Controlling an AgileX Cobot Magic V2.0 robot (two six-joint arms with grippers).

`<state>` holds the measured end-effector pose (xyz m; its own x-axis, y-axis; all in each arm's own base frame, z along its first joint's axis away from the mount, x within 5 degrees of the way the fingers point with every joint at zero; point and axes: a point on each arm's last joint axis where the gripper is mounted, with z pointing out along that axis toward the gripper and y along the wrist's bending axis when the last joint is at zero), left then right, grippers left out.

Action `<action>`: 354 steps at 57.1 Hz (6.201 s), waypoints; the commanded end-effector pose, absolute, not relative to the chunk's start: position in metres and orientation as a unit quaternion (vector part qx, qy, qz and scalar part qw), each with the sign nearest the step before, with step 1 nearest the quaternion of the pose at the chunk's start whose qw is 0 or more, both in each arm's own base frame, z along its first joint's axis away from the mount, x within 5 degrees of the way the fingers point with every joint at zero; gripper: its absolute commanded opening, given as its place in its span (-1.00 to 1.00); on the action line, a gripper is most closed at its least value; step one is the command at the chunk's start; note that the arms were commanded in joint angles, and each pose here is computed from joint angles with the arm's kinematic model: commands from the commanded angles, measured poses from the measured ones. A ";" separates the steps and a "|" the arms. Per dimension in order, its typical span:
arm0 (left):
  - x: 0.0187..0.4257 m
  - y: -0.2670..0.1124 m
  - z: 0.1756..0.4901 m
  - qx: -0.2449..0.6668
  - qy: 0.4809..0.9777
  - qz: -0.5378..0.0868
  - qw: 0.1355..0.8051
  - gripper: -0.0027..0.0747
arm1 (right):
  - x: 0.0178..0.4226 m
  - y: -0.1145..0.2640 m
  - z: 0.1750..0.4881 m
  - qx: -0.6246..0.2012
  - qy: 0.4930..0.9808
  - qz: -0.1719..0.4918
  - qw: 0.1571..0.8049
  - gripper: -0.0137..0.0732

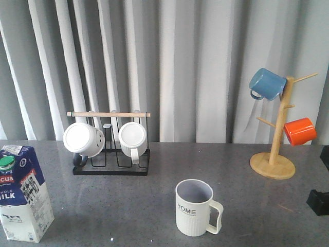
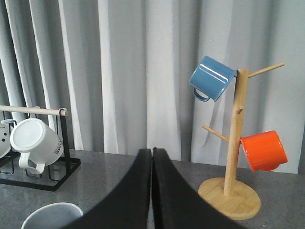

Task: Place milk next to cup
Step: 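Grasp the milk carton top with the left gripper, then carry the milk carton with the left gripper beside the white mug, then lower the carton, open the left gripper and lift away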

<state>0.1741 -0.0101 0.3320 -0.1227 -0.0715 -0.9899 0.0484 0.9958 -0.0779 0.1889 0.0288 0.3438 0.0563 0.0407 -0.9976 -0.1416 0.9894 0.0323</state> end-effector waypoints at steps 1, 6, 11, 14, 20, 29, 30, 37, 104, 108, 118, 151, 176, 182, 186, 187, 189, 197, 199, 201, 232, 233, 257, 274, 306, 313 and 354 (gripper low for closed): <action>0.174 -0.011 0.355 -0.009 0.694 -0.052 0.718 0.42 | 0.187 0.027 0.362 -0.034 0.645 0.058 0.761 -0.70; 0.177 -0.011 0.362 -0.006 0.661 -0.050 0.749 0.42 | 0.187 0.027 0.361 -0.035 0.646 0.058 0.760 -0.70; 0.186 -0.011 0.372 -0.007 0.635 -0.051 0.771 0.43 | 0.187 0.027 0.361 -0.035 0.646 0.058 0.760 -0.70; 0.196 -0.011 0.378 -0.007 0.639 -0.051 0.767 0.42 | 0.187 0.027 0.361 -0.035 0.646 0.058 0.760 -0.70; 0.221 -0.013 0.390 -0.006 0.657 -0.050 0.752 0.42 | 0.187 0.027 0.361 -0.035 0.646 0.058 0.760 -0.70; 0.258 -0.016 0.400 0.001 0.697 -0.041 0.716 0.42 | 0.187 0.027 0.361 -0.035 0.646 0.058 0.760 -0.70; 0.262 -0.016 0.400 0.003 0.701 -0.039 0.712 0.42 | 0.187 0.027 0.361 -0.035 0.646 0.058 0.760 -0.70; 0.281 -0.017 0.394 0.004 0.722 -0.037 0.691 0.42 | 0.187 0.027 0.361 -0.035 0.646 0.058 0.760 -0.70; 0.323 0.006 0.319 -0.024 0.839 -0.005 0.544 0.32 | 0.187 0.027 0.361 -0.035 0.646 0.060 0.760 -0.70; 0.324 0.006 0.316 -0.024 0.842 -0.005 0.538 0.16 | 0.187 0.027 0.361 -0.035 0.646 0.060 0.760 -0.70; 0.326 0.006 0.319 -0.023 0.831 -0.005 0.555 -0.30 | 0.187 0.027 0.361 -0.035 0.646 0.060 0.760 -0.70; 0.315 0.004 0.339 -0.082 0.806 -0.057 0.584 -0.72 | 0.187 0.027 0.361 -0.035 0.646 0.059 0.760 -0.70; 0.269 0.003 0.390 -0.078 0.760 -0.067 0.642 -0.72 | 0.187 0.027 0.361 -0.035 0.646 0.059 0.760 -0.70; 0.266 0.002 0.391 -0.077 0.764 -0.067 0.637 -0.72 | 0.187 0.027 0.361 -0.035 0.646 0.059 0.760 -0.70; 0.266 0.002 0.390 -0.076 0.765 -0.068 0.636 -0.72 | 0.187 0.027 0.361 -0.035 0.646 0.059 0.760 -0.70; 0.266 0.000 0.390 -0.073 0.766 -0.069 0.635 -0.72 | 0.187 0.027 0.361 -0.035 0.646 0.059 0.760 -0.70; 0.266 -0.004 0.391 -0.069 0.765 -0.076 0.636 -0.72 | 0.187 0.027 0.361 -0.035 0.646 0.059 0.760 -0.70; 0.266 -0.032 0.395 -0.019 0.750 -0.109 0.652 -0.72 | 0.187 0.027 0.361 -0.035 0.647 0.060 0.760 -0.70; 0.266 -0.042 0.396 0.015 0.744 -0.102 0.660 -0.72 | 0.187 0.027 0.361 -0.035 0.647 0.060 0.760 -0.70; 0.266 -0.051 0.397 0.040 0.737 -0.099 0.667 -0.72 | 0.187 0.027 0.361 -0.035 0.647 0.060 0.760 -0.70; 0.290 -0.186 0.335 -0.042 0.764 -0.073 0.640 -0.70 | 0.187 0.027 0.361 -0.035 0.647 0.060 0.760 -0.70; 0.291 -0.193 0.333 -0.034 0.767 -0.077 0.636 -0.70 | 0.187 0.027 0.361 -0.035 0.647 0.060 0.760 -0.70; 0.300 -0.249 0.324 -0.012 0.773 -0.068 0.631 -0.69 | 0.187 0.027 0.361 -0.035 0.647 0.060 0.760 -0.70; 0.302 -0.255 0.314 -0.003 0.782 -0.073 0.620 -0.69 | 0.187 0.027 0.361 -0.035 0.647 0.060 0.760 -0.70; 0.304 -0.257 0.307 0.000 0.787 -0.070 0.613 -0.69 | 0.187 0.027 0.361 -0.035 0.647 0.060 0.760 -0.70; 0.304 -0.257 0.307 0.000 0.787 -0.070 0.613 -0.69 | 0.187 0.027 0.361 -0.035 0.647 0.060 0.760 -0.70; 0.300 -0.250 0.320 0.009 0.781 -0.051 0.622 0.97 | 0.187 0.027 0.361 -0.035 0.647 0.060 0.760 -0.70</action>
